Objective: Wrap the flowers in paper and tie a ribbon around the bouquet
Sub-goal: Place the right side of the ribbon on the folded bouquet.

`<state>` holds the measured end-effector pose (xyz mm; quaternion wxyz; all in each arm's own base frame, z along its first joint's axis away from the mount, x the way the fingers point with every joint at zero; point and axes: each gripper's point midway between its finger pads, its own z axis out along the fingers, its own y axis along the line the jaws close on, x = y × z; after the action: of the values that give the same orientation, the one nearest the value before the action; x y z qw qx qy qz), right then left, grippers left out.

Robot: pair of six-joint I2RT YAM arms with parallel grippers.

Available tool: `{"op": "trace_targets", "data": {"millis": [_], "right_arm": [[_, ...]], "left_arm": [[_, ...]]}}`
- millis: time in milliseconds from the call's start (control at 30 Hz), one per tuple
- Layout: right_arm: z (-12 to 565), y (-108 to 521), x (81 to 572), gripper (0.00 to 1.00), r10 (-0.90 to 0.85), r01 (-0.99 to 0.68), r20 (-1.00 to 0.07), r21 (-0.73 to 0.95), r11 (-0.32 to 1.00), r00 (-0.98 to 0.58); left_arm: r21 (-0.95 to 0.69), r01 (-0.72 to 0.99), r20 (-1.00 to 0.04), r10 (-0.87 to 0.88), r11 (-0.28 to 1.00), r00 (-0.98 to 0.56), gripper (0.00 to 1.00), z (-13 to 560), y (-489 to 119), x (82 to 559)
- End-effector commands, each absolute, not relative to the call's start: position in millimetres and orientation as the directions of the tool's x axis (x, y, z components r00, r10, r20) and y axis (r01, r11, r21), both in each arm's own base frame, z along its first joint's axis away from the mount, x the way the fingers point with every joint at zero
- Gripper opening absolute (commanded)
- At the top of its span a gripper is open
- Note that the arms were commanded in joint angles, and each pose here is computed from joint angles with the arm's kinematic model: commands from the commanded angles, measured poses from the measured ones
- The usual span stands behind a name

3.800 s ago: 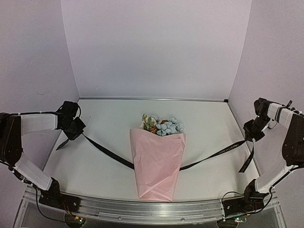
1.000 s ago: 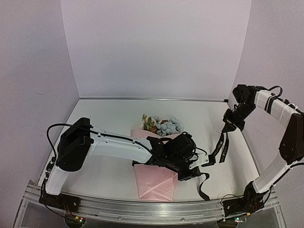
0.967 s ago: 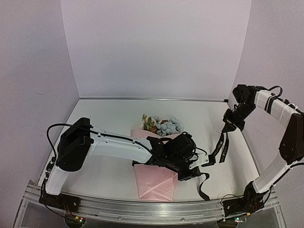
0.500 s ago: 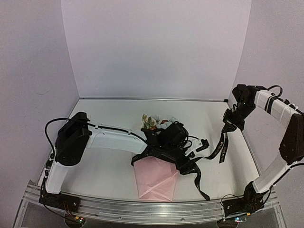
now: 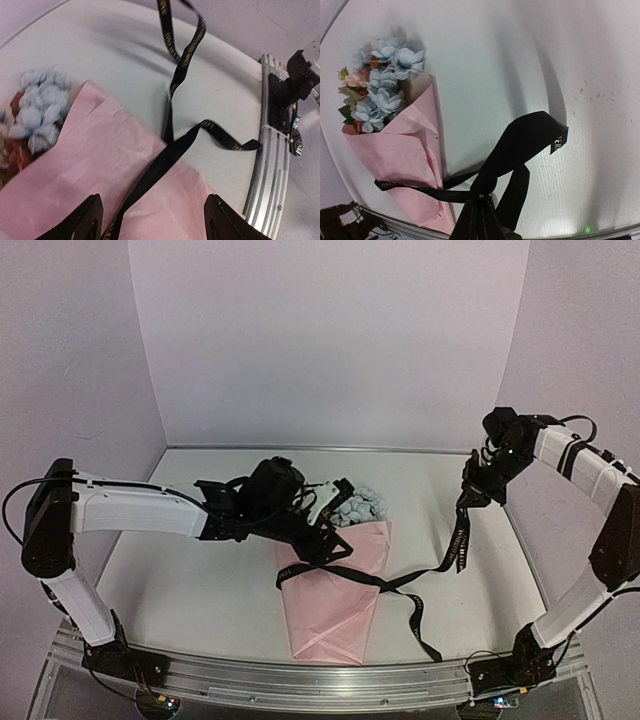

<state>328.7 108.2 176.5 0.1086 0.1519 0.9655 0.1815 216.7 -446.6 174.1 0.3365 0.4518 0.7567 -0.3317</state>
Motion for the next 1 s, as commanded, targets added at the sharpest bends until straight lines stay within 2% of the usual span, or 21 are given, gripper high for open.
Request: {"op": "trace_targets", "data": {"millis": [0, 100, 200, 267, 333, 400, 600, 767, 800, 967], "right_arm": [[230.7, 162.3, 349.0, 0.00, 0.205, 0.007, -0.320, 0.524, 0.851, -0.925], [252.1, 217.9, 328.5, 0.00, 0.044, -0.192, -0.364, 0.585, 0.788, -0.930], [261.0, 274.1, 274.1, 0.00, -0.182, -0.400, -0.382, 0.630, 0.666, -0.906], [254.9, 294.2, 245.1, 0.00, -0.262, -0.441, -0.356, 0.671, 0.596, -0.897], [248.3, 312.8, 220.2, 0.00, -0.321, -0.429, -0.297, 0.739, 0.519, -0.899], [232.7, 320.7, 204.9, 0.00, -0.367, -0.405, -0.235, 0.764, 0.503, -0.900], [180.7, 328.3, 189.5, 0.00, -0.421, -0.312, -0.059, 0.764, 0.564, -0.905], [154.0, 330.5, 187.5, 0.00, -0.440, -0.290, 0.012, 0.736, 0.611, -0.898], [152.1, 328.8, 185.8, 0.03, -0.446, -0.288, 0.024, 0.731, 0.618, -0.895], [146.7, 307.0, 183.2, 0.38, -0.463, -0.346, 0.015, 0.642, 0.684, -0.886]], "left_arm": [[-0.213, 0.810, -0.732, 0.460, 0.546, -0.502, 0.63, 138.3, -394.9, 236.4], [-0.223, 0.780, -0.709, 0.452, 0.584, -0.541, 0.60, 124.9, -382.4, 241.2], [-0.235, 0.755, -0.679, 0.452, 0.613, -0.578, 0.56, 109.8, -377.1, 246.2], [-0.239, 0.740, -0.666, 0.449, 0.629, -0.596, 0.56, 102.3, -374.2, 249.4], [-0.247, 0.736, -0.659, 0.448, 0.630, -0.604, 0.59, 96.8, -373.7, 249.2], [-0.255, 0.740, -0.653, 0.453, 0.623, -0.607, 0.62, 92.6, -375.6, 247.8], [-0.265, 0.748, -0.631, 0.477, 0.609, -0.612, 0.60, 83.2, -380.4, 246.3], [-0.274, 0.754, -0.616, 0.493, 0.597, -0.614, 0.58, 77.7, -381.9, 243.6], [-0.274, 0.757, -0.613, 0.498, 0.594, -0.613, 0.59, 77.2, -382.2, 242.7], [-0.277, 0.768, -0.625, 0.499, 0.577, -0.600, 0.65, 85.3, -381.1, 239.1]]}}
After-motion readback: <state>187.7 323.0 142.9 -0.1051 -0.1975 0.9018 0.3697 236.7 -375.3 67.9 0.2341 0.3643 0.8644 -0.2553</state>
